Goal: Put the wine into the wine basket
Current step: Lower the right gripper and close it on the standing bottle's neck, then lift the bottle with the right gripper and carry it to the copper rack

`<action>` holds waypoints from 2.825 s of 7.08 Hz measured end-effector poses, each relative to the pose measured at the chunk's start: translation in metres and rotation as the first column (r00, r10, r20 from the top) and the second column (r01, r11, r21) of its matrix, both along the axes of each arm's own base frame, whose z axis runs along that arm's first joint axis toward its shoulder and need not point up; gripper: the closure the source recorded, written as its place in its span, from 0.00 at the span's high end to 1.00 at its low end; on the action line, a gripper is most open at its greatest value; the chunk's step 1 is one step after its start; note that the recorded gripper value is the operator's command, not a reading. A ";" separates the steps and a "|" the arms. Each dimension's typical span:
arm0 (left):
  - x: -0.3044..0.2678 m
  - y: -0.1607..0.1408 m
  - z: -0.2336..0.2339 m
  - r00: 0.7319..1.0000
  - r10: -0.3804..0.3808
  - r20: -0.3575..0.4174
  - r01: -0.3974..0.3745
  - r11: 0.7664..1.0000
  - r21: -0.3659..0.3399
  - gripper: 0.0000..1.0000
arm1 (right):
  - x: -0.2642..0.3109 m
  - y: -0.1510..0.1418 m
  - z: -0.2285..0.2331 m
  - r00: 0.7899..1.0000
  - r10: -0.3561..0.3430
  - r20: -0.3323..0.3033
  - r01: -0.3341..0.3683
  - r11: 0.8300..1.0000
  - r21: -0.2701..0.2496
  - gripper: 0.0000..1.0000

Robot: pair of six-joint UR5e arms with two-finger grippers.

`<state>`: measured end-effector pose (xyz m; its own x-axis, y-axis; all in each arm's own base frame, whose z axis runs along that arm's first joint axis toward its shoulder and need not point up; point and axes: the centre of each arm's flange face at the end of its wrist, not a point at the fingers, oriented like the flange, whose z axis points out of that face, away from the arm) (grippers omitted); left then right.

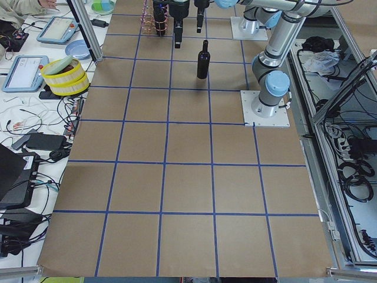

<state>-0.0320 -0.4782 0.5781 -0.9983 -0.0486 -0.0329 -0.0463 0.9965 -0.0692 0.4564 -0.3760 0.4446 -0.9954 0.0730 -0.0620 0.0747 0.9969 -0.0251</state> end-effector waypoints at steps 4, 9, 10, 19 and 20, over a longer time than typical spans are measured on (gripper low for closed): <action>-0.001 0.005 -0.005 1.000 0.000 0.003 0.000 1.000 0.013 1.00 | 0.030 0.001 -0.055 0.996 0.067 -0.062 -0.062 0.996 0.069 0.99; -0.002 0.009 -0.008 1.000 -0.003 0.005 0.003 1.000 0.021 1.00 | 0.030 0.003 -0.072 0.991 0.115 -0.071 -0.106 0.988 0.113 0.18; -0.002 0.010 -0.007 1.000 -0.003 0.009 0.003 1.000 0.020 1.00 | 0.030 0.003 -0.072 0.991 0.116 -0.071 -0.107 0.988 0.114 0.00; -0.014 0.016 -0.019 1.000 0.022 0.000 -0.022 0.999 0.042 1.00 | -0.139 -0.064 0.079 0.998 0.050 -0.031 -0.049 0.998 0.045 0.00; -0.032 0.018 -0.023 0.999 0.047 -0.001 -0.047 0.998 0.049 1.00 | -0.190 -0.075 0.104 0.998 0.060 -0.037 -0.058 0.997 0.046 0.00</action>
